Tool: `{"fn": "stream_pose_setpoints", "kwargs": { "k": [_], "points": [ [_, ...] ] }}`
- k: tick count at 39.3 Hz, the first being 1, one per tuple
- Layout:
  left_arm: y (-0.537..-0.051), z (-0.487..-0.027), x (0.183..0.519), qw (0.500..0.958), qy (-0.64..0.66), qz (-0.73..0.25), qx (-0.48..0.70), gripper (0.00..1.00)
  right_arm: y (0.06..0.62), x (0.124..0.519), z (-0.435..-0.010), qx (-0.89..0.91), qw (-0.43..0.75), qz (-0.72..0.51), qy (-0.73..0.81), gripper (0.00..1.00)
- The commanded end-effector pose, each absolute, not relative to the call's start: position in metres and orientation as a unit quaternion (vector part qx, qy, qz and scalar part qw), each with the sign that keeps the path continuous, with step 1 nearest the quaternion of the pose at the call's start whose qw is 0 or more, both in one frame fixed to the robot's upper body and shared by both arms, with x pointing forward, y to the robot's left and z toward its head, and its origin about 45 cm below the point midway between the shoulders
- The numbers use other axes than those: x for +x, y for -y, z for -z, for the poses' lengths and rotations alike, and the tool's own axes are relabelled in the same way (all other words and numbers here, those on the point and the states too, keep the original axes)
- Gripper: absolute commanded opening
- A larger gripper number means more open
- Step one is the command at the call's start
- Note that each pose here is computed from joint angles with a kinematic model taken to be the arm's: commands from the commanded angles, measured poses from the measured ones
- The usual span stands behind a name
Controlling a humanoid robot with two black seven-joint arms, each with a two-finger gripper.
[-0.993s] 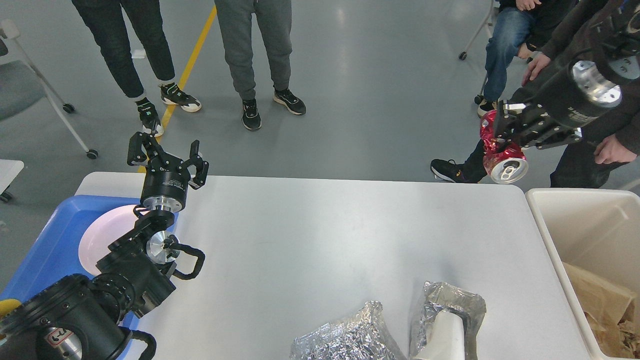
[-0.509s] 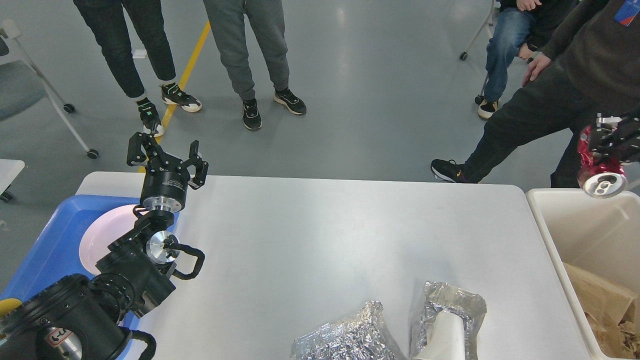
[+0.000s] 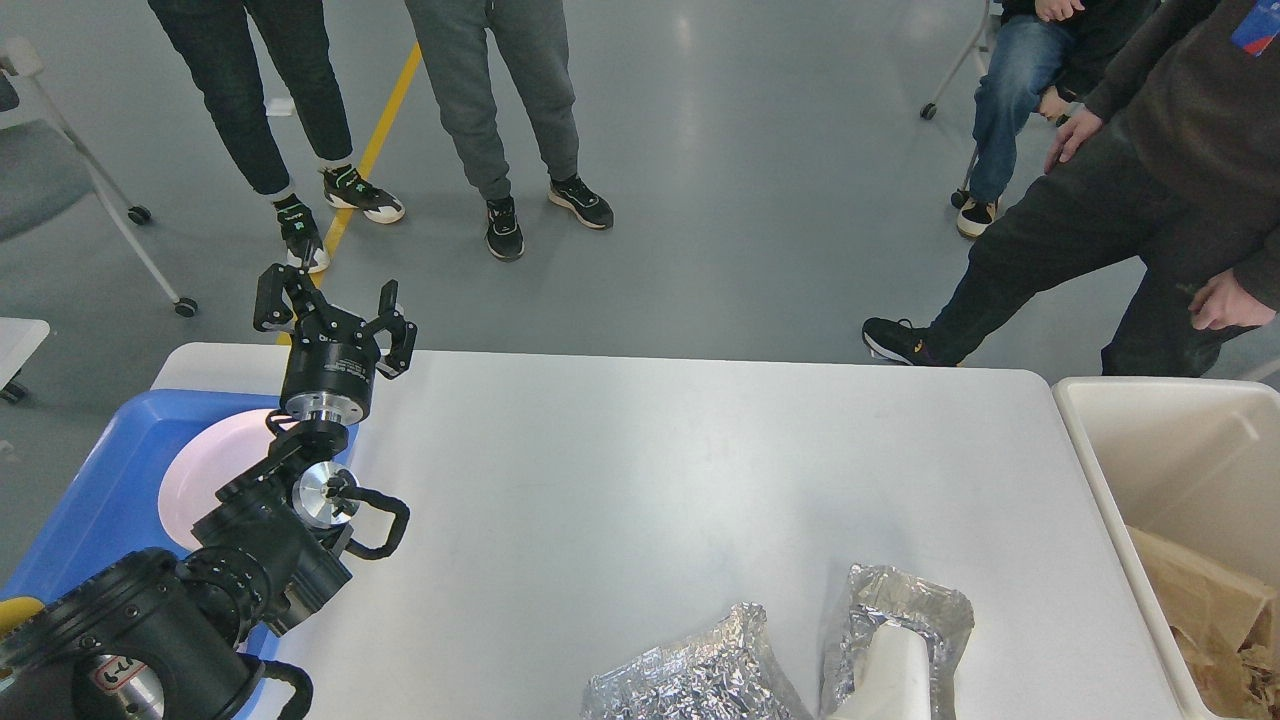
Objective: Tidy desktop
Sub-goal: 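Release the red can into the white bin with the right gripper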
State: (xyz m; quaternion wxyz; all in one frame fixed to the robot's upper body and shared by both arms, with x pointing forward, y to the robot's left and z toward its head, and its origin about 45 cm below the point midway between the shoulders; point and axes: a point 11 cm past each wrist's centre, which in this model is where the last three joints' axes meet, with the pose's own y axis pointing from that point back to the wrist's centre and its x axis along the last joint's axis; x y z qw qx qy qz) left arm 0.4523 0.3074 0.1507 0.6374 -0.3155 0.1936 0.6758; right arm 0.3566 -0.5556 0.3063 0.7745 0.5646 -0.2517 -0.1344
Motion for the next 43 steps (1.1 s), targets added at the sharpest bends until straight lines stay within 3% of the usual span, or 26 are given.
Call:
{"fn": "stream_pose_setpoints", "kwargs": {
  "k": [1,8,15,24,36,40,43],
  "points": [
    [-0.307,-0.151,0.452,0.637,-0.194,-0.676,-0.316,0.97,0.567,0.341,-0.276,0.555,0.781,0.159,0.238,0.00],
    [-0.307,-0.151,0.452,0.638,-0.194,-0.676,-0.315,0.97,0.571,0.312,-0.221,0.556,0.780,0.195,0.211,0.00],
    [-0.308,-0.151,0.452,0.637,-0.193,-0.676,-0.315,0.97,0.571,0.299,-0.166,0.539,0.796,0.156,0.224,0.00],
    [-0.307,-0.151,0.452,0.638,-0.194,-0.676,-0.315,0.97,0.564,0.302,-0.140,0.538,0.796,0.120,0.250,0.00],
    [-0.307,-0.151,0.452,0.637,-0.193,-0.676,-0.316,0.97,0.564,0.312,-0.135,0.529,0.797,0.082,0.280,0.01],
    [-0.307,-0.151,0.452,0.637,-0.194,-0.676,-0.316,0.97,0.566,0.312,-0.132,0.524,0.797,0.070,0.293,0.24],
    [-0.308,-0.151,0.452,0.637,-0.193,-0.676,-0.316,0.97,0.568,0.310,-0.130,0.521,0.797,0.066,0.299,0.35]
  ]
}}
